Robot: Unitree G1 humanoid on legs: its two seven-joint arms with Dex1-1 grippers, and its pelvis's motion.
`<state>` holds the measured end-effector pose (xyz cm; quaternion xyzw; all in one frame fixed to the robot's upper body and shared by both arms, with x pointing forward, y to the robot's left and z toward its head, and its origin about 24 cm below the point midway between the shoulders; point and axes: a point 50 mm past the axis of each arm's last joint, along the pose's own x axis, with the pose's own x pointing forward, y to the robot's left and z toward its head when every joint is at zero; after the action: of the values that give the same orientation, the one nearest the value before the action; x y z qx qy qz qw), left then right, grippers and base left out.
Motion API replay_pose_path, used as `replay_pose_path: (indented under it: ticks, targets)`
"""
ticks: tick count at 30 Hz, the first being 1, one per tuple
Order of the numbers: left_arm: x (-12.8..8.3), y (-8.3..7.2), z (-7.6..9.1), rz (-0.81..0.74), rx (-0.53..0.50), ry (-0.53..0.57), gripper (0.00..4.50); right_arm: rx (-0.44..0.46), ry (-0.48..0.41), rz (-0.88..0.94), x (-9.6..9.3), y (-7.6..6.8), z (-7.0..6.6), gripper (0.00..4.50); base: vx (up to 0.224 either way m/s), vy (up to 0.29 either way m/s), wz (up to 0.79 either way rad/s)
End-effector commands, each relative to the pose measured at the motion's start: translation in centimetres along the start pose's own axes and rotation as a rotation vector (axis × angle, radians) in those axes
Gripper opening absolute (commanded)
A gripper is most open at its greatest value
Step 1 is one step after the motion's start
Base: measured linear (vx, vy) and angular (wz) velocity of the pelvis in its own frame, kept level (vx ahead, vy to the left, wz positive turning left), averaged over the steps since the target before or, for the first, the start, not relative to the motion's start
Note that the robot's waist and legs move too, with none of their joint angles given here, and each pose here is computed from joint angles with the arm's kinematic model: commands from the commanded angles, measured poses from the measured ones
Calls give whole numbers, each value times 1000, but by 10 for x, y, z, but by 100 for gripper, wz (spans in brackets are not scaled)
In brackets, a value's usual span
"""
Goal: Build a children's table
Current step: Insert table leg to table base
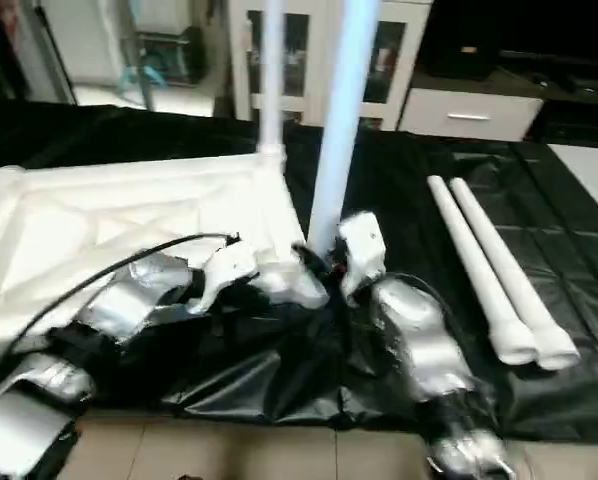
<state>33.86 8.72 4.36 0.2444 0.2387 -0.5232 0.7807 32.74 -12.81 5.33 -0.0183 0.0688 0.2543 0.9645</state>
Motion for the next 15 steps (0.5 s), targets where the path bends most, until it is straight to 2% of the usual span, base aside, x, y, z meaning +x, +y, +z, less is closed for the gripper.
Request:
replay_pose_path:
  ticks: [1, 4, 6, 8, 10, 15]
  targets:
    - [8, 1, 11, 44, -49, -43, 0, 35, 267, -377, -23, -45, -50, 184, -55, 31, -12]
    - [14, 1, 22, 66, -46, -53, 0, 61, 281, -446, -17, -47, -49, 184, 0, 0, 0]
    - [21, 1, 35, 103, -61, -69, 0, 107, 288, -509, -10, -47, -48, 184, 0, 0, 0]
    - [30, 2, 52, 179, -79, -88, 0, 115, 296, -607, -2, -47, -45, 184, -26, -11, 1]
    - [35, 1, 62, 218, -105, -100, 0, 125, 298, -673, 3, -46, -42, 184, -26, -11, 1]
    - [43, -1, 75, 274, -124, -112, 0, 139, 284, -745, 15, -41, -35, 184, 15, 4, -9]
